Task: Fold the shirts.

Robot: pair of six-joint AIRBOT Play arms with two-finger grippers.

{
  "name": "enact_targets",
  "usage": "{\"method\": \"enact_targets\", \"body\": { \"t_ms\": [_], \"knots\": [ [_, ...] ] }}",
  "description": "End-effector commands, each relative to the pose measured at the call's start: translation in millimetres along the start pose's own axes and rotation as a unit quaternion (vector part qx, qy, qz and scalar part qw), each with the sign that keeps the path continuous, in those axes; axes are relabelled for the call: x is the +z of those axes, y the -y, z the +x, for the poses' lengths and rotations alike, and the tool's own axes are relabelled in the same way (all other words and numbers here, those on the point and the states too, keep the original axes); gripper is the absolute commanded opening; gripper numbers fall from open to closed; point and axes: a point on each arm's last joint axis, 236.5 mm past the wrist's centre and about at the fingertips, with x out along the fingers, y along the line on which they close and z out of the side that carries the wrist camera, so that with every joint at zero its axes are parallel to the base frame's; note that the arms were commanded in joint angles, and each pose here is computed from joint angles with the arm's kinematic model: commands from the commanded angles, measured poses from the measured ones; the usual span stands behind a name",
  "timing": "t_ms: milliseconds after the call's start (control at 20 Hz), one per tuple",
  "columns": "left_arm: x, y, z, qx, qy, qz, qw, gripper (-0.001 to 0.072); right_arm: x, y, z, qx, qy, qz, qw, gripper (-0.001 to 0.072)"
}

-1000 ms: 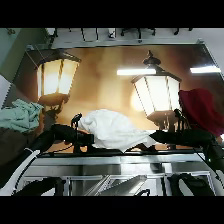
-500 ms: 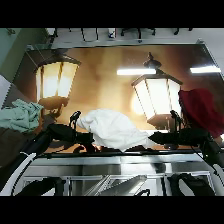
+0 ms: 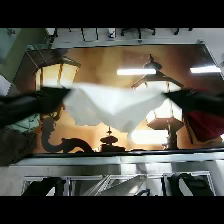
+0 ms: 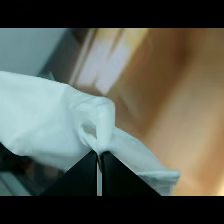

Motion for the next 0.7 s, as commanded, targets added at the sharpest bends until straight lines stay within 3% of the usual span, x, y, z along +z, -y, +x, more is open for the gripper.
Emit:
{"method": "enact_targets", "body": {
  "t_ms": [0, 150, 300, 500, 650],
  "knots": [
    [129, 135, -158, -0.037, 0.236, 0.142, 0.961, 0.0017, 118, -150, -100, 0.018, 0.179, -0.211, 0.961, 0.0021],
    [154, 180, -207, -0.022, 0.29, 0.201, 0.936, 0.0017, 148, -217, -152, 0.016, 0.263, -0.292, 0.92, 0.0021],
    [148, 150, -175, 0.016, 0.224, 0.175, 0.958, 0.0017, 158, -225, -162, 0.009, 0.283, -0.305, 0.909, 0.0021],
    [100, 40, -82, 0.065, 0.068, 0.056, 0.994, 0.0017, 141, -159, -101, 0.017, 0.164, -0.248, 0.955, 0.0022],
    [8, -61, -12, 0.098, -0.075, -0.046, 0.991, 0.0017, 98, -70, -25, 0.042, 0.018, -0.134, 0.99, 0.0022]
  ]
}}
